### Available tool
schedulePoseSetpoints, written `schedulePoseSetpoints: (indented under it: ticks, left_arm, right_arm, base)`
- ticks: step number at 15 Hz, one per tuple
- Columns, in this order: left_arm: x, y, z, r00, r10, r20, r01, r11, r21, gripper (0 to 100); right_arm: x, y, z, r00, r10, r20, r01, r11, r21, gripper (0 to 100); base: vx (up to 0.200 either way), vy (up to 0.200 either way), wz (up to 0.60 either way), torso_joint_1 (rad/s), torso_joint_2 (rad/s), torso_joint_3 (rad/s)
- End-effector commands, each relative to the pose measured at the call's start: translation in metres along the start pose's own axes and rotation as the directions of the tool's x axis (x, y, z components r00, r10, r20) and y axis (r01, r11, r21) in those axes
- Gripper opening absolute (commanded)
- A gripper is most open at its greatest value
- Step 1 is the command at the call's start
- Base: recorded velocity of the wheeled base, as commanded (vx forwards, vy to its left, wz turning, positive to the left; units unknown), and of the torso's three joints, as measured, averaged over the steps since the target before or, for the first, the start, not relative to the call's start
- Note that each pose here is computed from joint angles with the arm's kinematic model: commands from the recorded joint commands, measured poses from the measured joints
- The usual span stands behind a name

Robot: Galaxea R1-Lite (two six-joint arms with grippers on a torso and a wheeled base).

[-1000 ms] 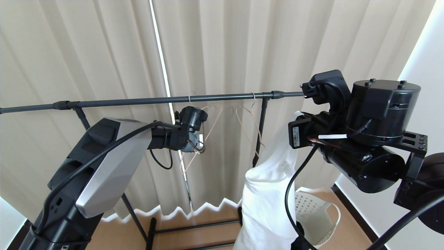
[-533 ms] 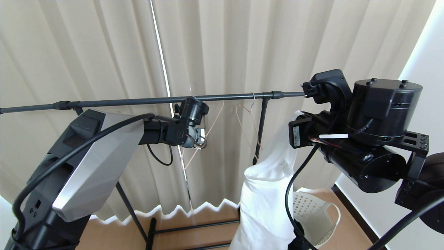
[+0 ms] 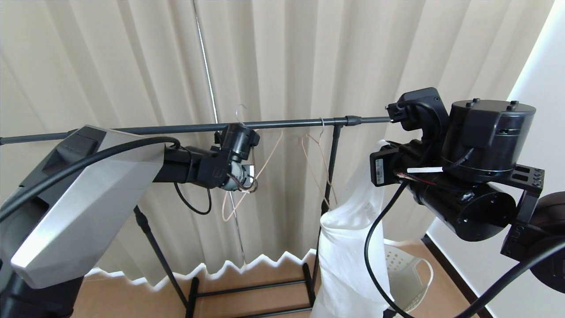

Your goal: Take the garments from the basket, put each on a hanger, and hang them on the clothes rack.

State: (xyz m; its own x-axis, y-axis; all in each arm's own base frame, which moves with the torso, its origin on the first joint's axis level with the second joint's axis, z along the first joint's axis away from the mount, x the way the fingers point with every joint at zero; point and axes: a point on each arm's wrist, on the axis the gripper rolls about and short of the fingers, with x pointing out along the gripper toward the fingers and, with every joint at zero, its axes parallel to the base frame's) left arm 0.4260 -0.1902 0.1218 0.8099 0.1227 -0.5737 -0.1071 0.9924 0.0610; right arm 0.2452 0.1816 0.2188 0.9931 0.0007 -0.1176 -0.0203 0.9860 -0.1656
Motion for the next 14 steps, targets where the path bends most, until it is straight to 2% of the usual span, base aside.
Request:
schedulePoseSetpoints:
  ticks: [1,7,10,12,13,14]
  left_arm:
    - [-0.021,0.012,-0.003,1.0,-0.006,0.02,0.006,1.0,0.014,0]
    - [-0.056,0.029,-0.025,0.991,-0.054,0.12,0.038,0.99,0.133,0]
    - [-0.084,0.043,-0.054,0.983,-0.102,0.15,0.068,0.974,0.216,0]
    - [-0.104,0.056,-0.068,0.958,-0.212,0.194,0.155,0.95,0.273,0]
    - [-0.116,0.065,-0.08,0.94,-0.271,0.206,0.191,0.922,0.337,0]
    - [-0.134,0.08,-0.098,0.917,-0.341,0.208,0.222,0.867,0.447,0]
  right_arm:
    - [0.004,-0.002,0.0,1.0,-0.012,-0.002,0.012,1.0,0.001,0]
    - [0.008,-0.002,-0.003,1.0,-0.021,-0.012,0.021,1.0,-0.004,0]
    - [0.016,0.0,-0.01,0.999,-0.035,-0.032,0.034,0.999,-0.022,0]
    - [0.02,0.0,-0.011,0.999,-0.044,-0.03,0.043,0.999,-0.029,0]
    - [0.026,0.001,-0.015,0.998,-0.057,-0.032,0.056,0.998,-0.038,0]
    - [0.034,-0.003,-0.017,0.996,-0.088,-0.021,0.088,0.995,-0.041,0]
  base:
    - [0.0,0.0,0.0,0.0,0.0,0.0]
    - [0.0,0.0,0.0,0.0,0.0,0.0]
    - [0.0,0.0,0.0,0.0,0.0,0.0]
    - [0.0,0.0,0.0,0.0,0.0,0.0]
    - [0.0,0.0,0.0,0.0,0.0,0.0]
    - [0.0,0.0,0.0,0.0,0.0,0.0]
